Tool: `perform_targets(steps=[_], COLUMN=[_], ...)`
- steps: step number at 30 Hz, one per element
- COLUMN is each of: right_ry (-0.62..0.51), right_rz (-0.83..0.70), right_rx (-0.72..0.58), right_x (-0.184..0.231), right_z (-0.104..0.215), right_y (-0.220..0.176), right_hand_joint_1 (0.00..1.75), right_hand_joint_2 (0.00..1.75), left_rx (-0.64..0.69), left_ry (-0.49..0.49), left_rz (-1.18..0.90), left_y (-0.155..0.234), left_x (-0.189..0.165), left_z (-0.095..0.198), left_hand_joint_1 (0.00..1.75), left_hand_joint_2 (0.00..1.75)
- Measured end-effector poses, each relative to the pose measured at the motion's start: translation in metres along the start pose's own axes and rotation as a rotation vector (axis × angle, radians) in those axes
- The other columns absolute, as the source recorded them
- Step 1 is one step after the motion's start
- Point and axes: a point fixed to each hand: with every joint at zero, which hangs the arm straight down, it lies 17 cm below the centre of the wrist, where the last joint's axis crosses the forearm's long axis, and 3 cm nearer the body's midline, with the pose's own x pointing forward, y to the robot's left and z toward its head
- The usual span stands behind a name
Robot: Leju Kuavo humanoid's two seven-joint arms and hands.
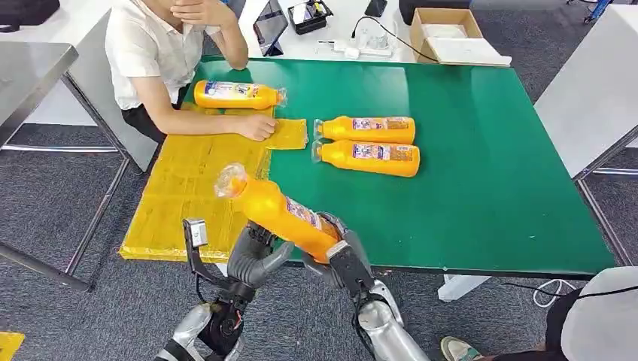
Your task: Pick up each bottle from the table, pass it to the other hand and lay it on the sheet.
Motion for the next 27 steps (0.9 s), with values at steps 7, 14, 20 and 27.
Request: perform_targets(steps=[7,14,20,27], right_ry=[-0.032,-0.055,-0.067,-0.073], right_rz=[0.038,0.045,0.055,0.057], right_rx=[0.04,0.105,0.14,0.158], right_x=[0.008,0.017,0.019,0.02], right_z=[-0.002,-0.002,-0.003,-0.003], right_y=[0.019,0.042,0.051,0.056], right_hand_joint_1=[1.41,1.47,1.47,1.27], right_hand_joint_2=[1.75,1.75,1.75,1.75], left_rx=[0.004,0.003,0.023,0.032], left_ry=[-0.026,-0.058,-0.071,-0.072], left_rz=[-0.035,-0.022,-0.024,-0.013], left_y=[-0.004,-0.005,-0.001,0.001], left_x=[0.008,0.019,0.022,0.023], left_z=[-0.004,-0.009,-0.01,-0.011], left_hand_joint_1=[0.0,0.0,0.0,1.47], left_hand_joint_2=[1.75,1.75,1.75,1.75])
